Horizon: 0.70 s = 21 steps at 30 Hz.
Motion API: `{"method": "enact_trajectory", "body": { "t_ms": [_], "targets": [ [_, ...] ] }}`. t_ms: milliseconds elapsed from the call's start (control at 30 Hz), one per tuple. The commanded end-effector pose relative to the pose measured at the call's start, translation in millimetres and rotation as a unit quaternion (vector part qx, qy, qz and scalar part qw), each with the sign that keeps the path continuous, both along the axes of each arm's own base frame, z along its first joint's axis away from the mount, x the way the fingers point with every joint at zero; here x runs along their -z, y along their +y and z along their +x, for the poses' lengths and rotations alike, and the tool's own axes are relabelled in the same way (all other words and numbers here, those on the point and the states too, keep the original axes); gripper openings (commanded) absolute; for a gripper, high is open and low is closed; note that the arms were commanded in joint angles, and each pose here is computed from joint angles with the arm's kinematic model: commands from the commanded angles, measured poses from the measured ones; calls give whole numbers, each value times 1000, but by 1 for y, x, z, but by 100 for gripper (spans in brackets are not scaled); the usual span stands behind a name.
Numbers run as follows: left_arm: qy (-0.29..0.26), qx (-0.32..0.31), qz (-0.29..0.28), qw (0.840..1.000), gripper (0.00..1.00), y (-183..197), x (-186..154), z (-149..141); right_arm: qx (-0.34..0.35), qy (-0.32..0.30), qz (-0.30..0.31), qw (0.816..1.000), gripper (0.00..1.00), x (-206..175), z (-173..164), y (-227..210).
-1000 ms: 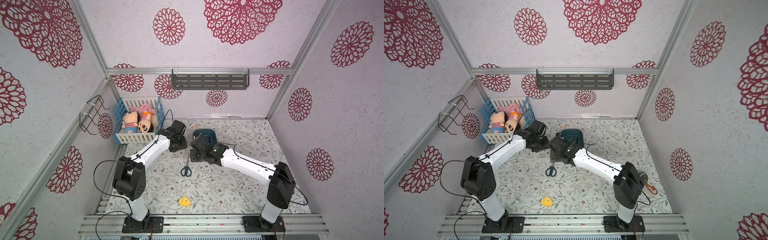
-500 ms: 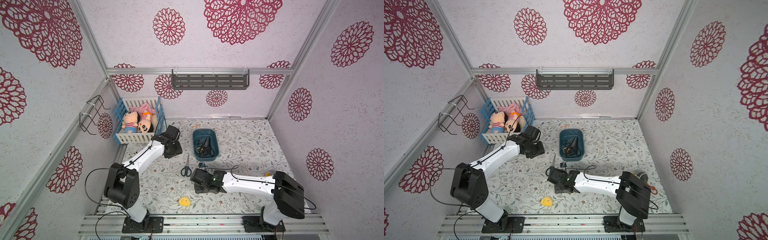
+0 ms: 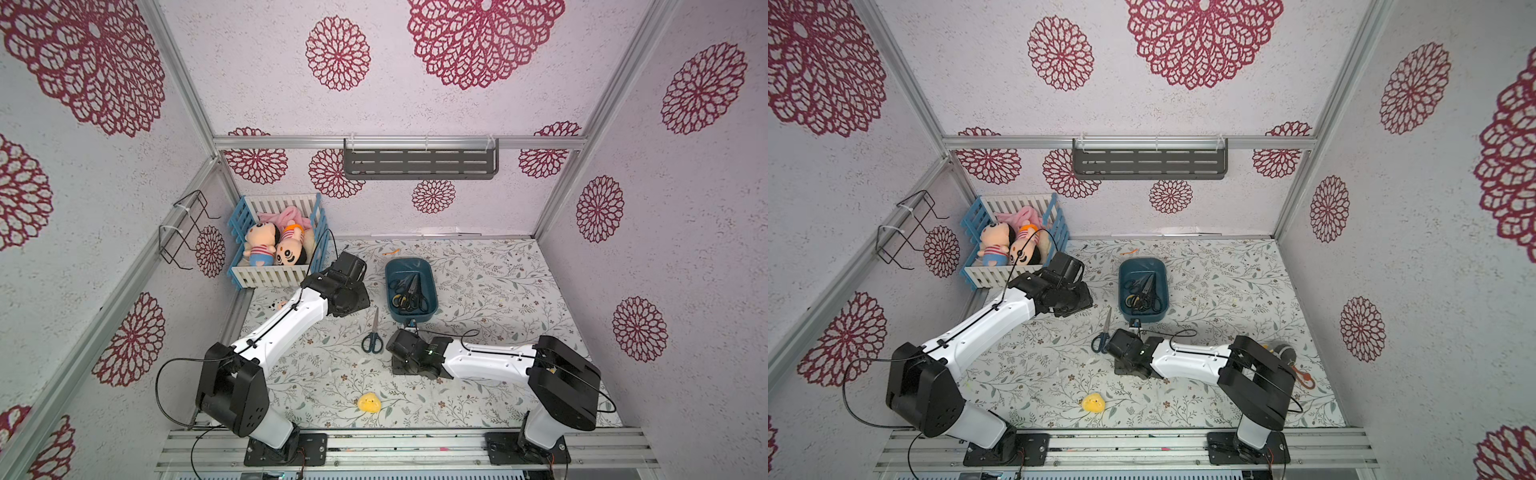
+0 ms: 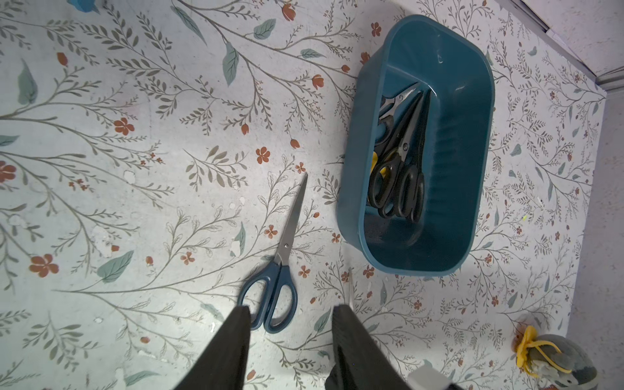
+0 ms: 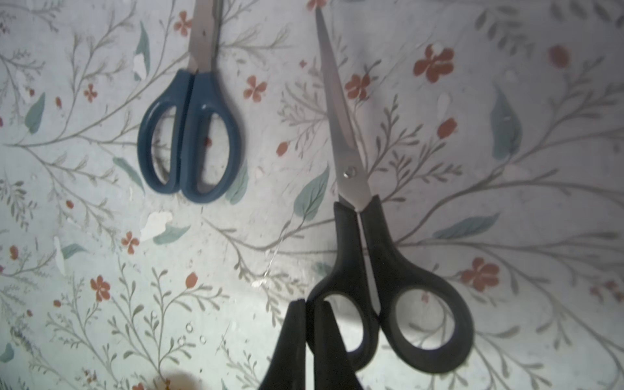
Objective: Take the scissors out of the storage box
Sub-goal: Place the scissors at the center of the board.
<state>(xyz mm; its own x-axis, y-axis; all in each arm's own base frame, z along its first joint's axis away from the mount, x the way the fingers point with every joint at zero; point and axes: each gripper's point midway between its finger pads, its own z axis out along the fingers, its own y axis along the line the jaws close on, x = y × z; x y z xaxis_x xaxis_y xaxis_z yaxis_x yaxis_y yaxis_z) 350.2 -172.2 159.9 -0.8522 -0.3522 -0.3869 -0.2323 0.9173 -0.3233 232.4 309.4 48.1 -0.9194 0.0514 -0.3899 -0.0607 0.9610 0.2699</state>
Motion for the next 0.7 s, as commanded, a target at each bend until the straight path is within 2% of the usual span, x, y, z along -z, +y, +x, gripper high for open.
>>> {"method": "enact_trajectory", "body": {
  "t_ms": [0, 267, 667],
  "targets": [
    [-14, -5, 7, 1000, 41, 5, -11, -1, -3, -32, 24, 999, 0, -17, 30, 11],
    [-15, -3, 21, 1000, 41, 9, -9, 1, -34, -27, 1, 999, 0, -6, 56, 21],
    [-5, -3, 26, 1000, 42, 7, -2, 8, -10, 15, 52, 998, 0, -2, 38, 38]
  ]
}}
